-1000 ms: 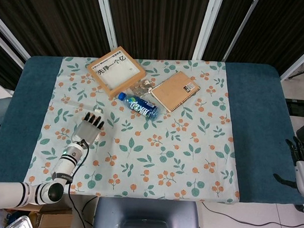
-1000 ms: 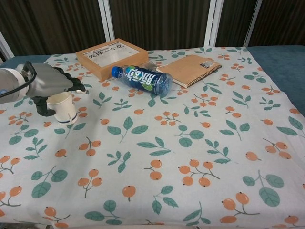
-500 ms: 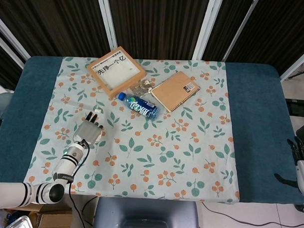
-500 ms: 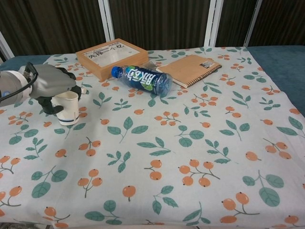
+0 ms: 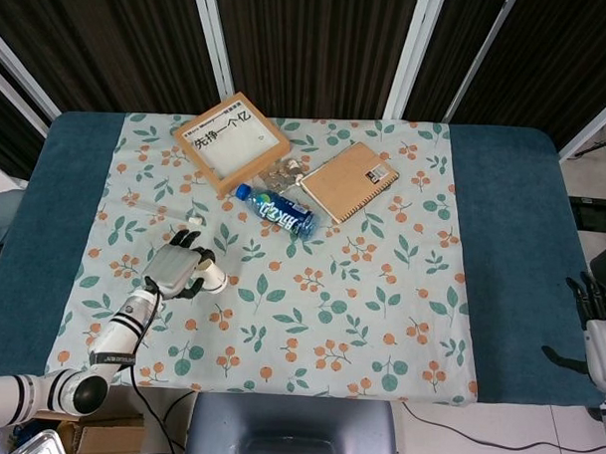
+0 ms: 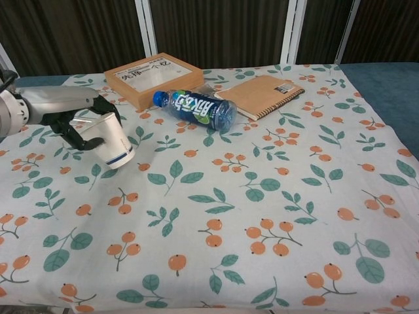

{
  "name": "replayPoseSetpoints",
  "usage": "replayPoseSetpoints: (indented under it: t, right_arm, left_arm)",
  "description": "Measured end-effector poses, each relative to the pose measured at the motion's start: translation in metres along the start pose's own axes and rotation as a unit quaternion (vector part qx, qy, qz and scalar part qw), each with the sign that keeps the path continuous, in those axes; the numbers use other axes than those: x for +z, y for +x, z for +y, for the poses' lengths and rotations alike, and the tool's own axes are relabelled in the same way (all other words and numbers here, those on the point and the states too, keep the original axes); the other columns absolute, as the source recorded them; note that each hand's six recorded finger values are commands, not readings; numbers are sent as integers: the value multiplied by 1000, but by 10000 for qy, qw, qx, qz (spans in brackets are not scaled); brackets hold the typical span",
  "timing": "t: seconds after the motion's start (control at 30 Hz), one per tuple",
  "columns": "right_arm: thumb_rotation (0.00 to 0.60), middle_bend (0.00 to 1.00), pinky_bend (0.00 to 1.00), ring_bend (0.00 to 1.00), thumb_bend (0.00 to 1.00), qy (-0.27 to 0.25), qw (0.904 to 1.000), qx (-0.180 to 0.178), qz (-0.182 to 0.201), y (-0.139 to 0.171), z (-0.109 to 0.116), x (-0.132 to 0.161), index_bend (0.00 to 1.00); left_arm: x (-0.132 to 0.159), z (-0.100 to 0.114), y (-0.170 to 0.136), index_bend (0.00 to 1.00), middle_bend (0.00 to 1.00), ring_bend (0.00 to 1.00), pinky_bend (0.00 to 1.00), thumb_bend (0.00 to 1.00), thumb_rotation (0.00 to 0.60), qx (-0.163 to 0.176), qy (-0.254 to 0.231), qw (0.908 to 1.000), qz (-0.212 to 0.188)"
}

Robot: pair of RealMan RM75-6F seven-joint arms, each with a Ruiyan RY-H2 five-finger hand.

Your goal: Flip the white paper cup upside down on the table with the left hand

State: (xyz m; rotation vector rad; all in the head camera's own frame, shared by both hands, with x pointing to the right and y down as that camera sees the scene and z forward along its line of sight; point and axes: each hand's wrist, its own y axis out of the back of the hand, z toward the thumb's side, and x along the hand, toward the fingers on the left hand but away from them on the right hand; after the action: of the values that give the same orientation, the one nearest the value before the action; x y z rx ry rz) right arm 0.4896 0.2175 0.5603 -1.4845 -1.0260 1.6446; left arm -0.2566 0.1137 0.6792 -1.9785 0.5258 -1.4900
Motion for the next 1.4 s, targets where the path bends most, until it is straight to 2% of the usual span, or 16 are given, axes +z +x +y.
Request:
replayPoseSetpoints:
  t: [0.1,0.23,0.43,0.5,0.57,0.7,0.8,1.0,1.2,1.3,1.4]
  right_arm:
    - [600,0,0,0,71,10,10000,30,14,-1,-2,1,0]
    - [600,0,0,0,71,27,10000,52,43,-2,-3,4,0]
    - [600,0,0,0,72,16,10000,64,73,-5,-4,7,0]
    - [600,0,0,0,71,8,9999,84,70,-5,-5,7,0]
    - [600,0,0,0,71,-6,9999,98,69,-6,-6,7,0]
    - [600,0,0,0,71,-30,9999,103,75,-6,-5,7,0]
    - [600,0,0,0,71,-45,9999,75,72,-6,-4,6,0]
    - [600,0,0,0,72,-44,9999,71,99,-6,-4,8,0]
    - [600,0,0,0,71,-49,9999,76,124,-7,-3,9,0]
    - [600,0,0,0,71,-45,9999,74,125,-8,-2,9,0]
    - [600,0,0,0,71,-44,9999,84,114,-8,-2,8,0]
  left_arm:
    - [-2,-5,-2,359,376,37,4,499,600,-5,-925,9956,-154]
    - [-9,-15,-3,351,369,35,31,484,600,12,-2041,9782,-371]
    - [-23,-35,0,309,323,21,81,424,600,114,-3156,9469,-609]
    - [-28,-41,1,268,281,5,81,423,600,154,-3282,9421,-675]
    - [-34,-50,2,227,243,0,81,422,600,192,-3290,9414,-725]
    - [-41,-65,0,69,134,0,79,421,600,145,-3197,9444,-752]
    - [-42,-68,-1,7,86,0,74,424,600,141,-3101,9475,-773]
    - [-43,-64,-4,0,9,0,55,422,600,208,-2914,9528,-822]
    - [-43,-58,-8,0,0,0,54,416,600,367,-2518,9629,-894]
    - [-43,-53,-9,0,0,0,47,406,600,486,-2125,9715,-936]
    - [-41,-46,-11,0,0,0,27,362,600,647,-1513,9815,-983]
